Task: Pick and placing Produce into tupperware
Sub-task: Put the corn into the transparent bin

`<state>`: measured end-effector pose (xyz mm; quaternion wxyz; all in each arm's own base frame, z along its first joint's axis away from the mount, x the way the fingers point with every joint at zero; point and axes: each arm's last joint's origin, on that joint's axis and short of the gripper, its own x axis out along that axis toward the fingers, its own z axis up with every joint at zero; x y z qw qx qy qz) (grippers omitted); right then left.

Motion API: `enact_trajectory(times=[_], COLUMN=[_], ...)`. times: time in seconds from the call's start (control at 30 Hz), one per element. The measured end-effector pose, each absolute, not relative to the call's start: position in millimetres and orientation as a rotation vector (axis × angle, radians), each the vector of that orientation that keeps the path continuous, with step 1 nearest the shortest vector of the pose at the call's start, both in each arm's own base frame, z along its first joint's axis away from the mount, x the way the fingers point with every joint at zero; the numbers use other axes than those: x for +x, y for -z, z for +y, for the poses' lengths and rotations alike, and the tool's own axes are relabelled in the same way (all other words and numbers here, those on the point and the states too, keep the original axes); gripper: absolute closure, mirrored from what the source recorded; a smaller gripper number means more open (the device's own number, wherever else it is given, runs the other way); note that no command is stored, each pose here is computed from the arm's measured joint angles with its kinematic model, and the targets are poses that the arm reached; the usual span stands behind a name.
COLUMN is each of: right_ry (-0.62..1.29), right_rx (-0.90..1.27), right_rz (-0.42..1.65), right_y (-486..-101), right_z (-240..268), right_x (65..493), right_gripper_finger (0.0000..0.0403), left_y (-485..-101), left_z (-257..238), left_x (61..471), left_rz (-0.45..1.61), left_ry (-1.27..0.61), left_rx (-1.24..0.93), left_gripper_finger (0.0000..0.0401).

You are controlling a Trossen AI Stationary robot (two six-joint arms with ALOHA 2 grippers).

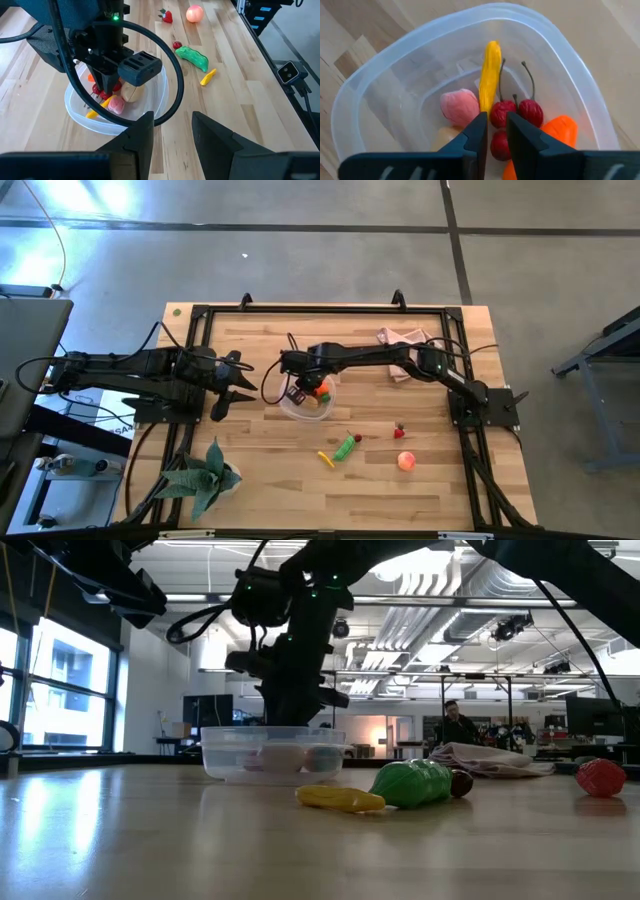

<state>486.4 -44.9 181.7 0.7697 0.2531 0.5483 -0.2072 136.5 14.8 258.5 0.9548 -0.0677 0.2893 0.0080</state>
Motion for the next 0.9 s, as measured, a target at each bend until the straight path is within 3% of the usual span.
enact_trajectory(times=[0.47, 0.7, 0.9], right_ry=[0.587, 0.69, 0.607], right_rx=[0.389, 0.401, 0.446], right_rz=[1.257, 1.338, 1.288], right_y=[-258.9, -264.2, -264.5], right_z=[4.3, 53.1, 103.1], right_x=[468.4, 443.5, 441.4], right_gripper_finger=[0.0341, 0.0341, 0.0341], left_y=[-258.5, -258.5, -258.5], left_z=[14.8, 14.8, 14.8], left_x=[136.5, 136.5, 136.5], left_rz=[0.588, 0.588, 0.588], left_ry=[-0.016, -0.016, -0.016], left_rx=[-0.137, -0.137, -0.137], left_gripper_finger=[0.0279, 0.0279, 0.0279])
